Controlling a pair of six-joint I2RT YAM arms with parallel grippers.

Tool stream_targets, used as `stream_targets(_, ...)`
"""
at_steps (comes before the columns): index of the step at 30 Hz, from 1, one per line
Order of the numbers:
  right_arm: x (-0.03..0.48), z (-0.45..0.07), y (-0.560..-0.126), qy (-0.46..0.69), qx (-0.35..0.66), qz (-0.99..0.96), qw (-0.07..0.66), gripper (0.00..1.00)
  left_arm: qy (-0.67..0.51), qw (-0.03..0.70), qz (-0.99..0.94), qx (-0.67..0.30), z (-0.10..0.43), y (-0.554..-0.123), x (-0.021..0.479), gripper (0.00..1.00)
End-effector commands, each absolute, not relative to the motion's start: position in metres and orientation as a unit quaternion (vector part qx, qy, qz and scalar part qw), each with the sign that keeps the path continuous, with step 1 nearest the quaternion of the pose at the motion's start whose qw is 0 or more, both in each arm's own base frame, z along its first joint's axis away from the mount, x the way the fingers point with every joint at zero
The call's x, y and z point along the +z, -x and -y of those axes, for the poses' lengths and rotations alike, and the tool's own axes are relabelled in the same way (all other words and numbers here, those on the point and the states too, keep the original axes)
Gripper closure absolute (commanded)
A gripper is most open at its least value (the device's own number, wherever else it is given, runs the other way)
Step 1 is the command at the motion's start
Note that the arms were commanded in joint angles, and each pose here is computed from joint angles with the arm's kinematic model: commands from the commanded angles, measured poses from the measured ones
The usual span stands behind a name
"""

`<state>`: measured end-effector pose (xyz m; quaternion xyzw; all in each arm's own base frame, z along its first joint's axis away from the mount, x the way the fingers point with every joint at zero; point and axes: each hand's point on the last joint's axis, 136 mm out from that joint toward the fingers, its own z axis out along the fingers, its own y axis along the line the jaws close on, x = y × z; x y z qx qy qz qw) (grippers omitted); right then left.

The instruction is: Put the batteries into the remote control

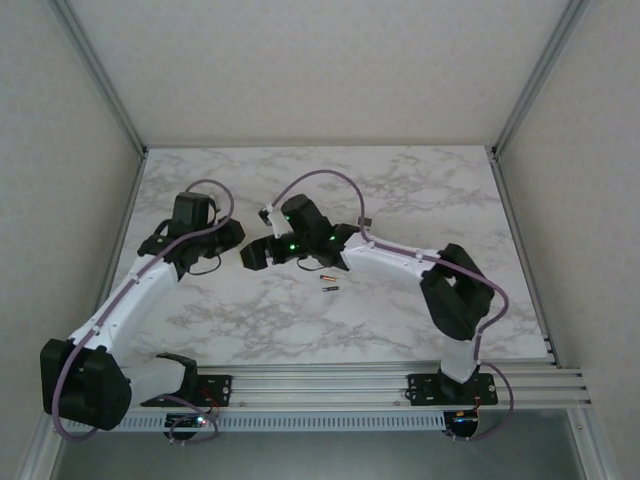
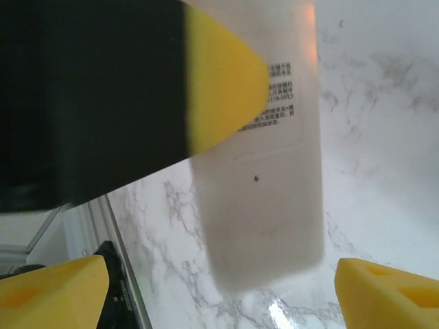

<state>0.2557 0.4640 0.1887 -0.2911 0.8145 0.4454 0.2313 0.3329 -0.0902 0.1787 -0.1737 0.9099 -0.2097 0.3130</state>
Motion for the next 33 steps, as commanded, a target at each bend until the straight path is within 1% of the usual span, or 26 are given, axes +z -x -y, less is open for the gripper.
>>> stream_targets(1, 0.24, -0.437, -0.263, 0.287, 0.425, -0.804, 0.302, 0.13, 0.169, 0.322, -0.928, -0.08, 0.051, -0.336, 0.183, 0.95)
stream_targets(3, 0.241, -0.417, -0.267, 0.273, 0.406, -0.812, 0.318, 0.12, 0.167, 0.309, -0.936, -0.005, 0.035, -0.34, 0.177, 0.98)
stream_targets(4, 0.24, -0.408, -0.267, 0.267, 0.397, -0.817, 0.322, 0.12, 0.156, 0.292, -0.943, 0.012, 0.036, -0.343, 0.17, 1.0)
stream_targets(7, 0.231, -0.385, -0.265, 0.257, 0.376, -0.829, 0.324, 0.12, 0.116, 0.238, -0.963, 0.056, 0.051, -0.357, 0.146, 1.0)
stream_targets(10, 0.222, -0.366, -0.261, 0.247, 0.357, -0.841, 0.324, 0.12, 0.078, 0.218, -0.965, 0.126, 0.069, -0.376, 0.133, 1.0)
stream_targets(15, 0.212, -0.342, -0.25, 0.238, 0.34, -0.85, 0.325, 0.12, 0.044, 0.175, -0.963, 0.2, 0.086, -0.403, 0.108, 1.0)
stream_targets(21, 0.207, -0.322, -0.246, 0.233, 0.322, -0.853, 0.339, 0.11, 0.024, 0.129, -0.943, 0.307, 0.074, -0.427, 0.082, 1.0)
stream_targets(24, 0.207, -0.319, -0.246, 0.236, 0.319, -0.852, 0.342, 0.11, 0.012, 0.118, -0.941, 0.318, 0.078, -0.44, 0.07, 1.0)
stream_targets(25, 0.207, -0.318, -0.246, 0.237, 0.316, -0.852, 0.343, 0.11, 0.008, 0.117, -0.942, 0.314, 0.082, -0.445, 0.067, 0.98)
stream_targets(28, 0.207, -0.315, -0.248, 0.236, 0.313, -0.852, 0.346, 0.11, 0.0, 0.112, -0.947, 0.301, 0.092, -0.458, 0.055, 0.85)
stream_targets(32, 0.212, -0.31, -0.248, 0.233, 0.312, -0.852, 0.349, 0.1, -0.01, 0.103, -0.952, 0.287, 0.103, -0.473, 0.041, 0.75)
stream_targets(33, 0.213, -0.307, -0.248, 0.231, 0.309, -0.853, 0.35, 0.1, -0.011, 0.103, -0.954, 0.281, 0.106, -0.477, 0.038, 0.71)
